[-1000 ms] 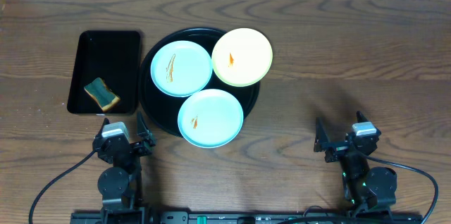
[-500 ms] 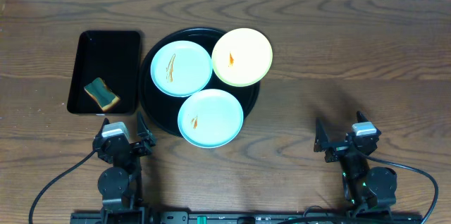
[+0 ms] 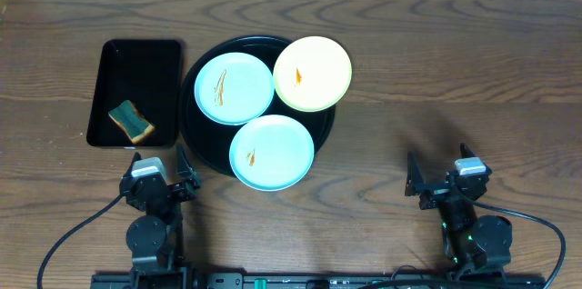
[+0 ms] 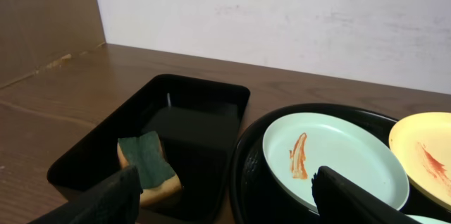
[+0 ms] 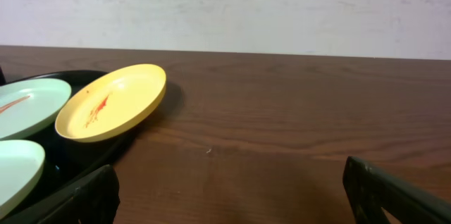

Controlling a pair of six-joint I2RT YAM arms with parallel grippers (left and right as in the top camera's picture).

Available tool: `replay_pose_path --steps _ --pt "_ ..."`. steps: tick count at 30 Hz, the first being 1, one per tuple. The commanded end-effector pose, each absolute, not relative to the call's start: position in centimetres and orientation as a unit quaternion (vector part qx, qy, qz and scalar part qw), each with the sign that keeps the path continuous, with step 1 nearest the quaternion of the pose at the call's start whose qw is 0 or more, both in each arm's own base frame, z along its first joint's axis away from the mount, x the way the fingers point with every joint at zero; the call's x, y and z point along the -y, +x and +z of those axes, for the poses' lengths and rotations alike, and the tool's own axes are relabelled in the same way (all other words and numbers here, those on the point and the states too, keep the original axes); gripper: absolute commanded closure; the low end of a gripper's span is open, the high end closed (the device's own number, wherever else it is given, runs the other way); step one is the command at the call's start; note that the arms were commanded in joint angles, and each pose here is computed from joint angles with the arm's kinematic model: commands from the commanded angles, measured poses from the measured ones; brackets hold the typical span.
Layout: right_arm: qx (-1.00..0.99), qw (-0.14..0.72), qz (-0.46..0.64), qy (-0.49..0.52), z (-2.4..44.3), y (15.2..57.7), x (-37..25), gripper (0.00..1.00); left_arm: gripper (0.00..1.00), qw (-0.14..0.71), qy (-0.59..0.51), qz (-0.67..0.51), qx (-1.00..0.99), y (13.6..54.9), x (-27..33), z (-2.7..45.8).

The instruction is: Clean dirty plates on tray and stack at the side

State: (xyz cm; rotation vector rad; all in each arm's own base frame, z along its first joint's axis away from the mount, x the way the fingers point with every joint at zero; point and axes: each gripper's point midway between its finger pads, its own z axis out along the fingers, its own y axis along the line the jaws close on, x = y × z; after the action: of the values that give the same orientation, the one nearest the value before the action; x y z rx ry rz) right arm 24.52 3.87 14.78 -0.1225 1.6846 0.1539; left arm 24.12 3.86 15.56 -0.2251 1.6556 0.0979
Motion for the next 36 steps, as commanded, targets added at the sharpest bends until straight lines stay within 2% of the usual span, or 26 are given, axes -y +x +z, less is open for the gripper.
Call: replay_pose_path --steps 1,23,36 --pt "-0.748 0.659 0.065 -0.042 14.6 24.6 -3.4 0.01 0.21 0.648 -0.09 0.05 -0.755 24.1 -3.7 13.6" --pt "-0.72 0.689 0.072 -0.046 16.6 24.7 -3.7 0.01 0.21 0.648 -0.088 0.045 -0.755 24.1 -3.6 13.6" --pt "-0.708 0.692 0.11 -0.084 17.7 24.2 -5.5 0.01 0.21 0.67 -0.105 -0.03 -0.734 24.1 -2.1 16.4"
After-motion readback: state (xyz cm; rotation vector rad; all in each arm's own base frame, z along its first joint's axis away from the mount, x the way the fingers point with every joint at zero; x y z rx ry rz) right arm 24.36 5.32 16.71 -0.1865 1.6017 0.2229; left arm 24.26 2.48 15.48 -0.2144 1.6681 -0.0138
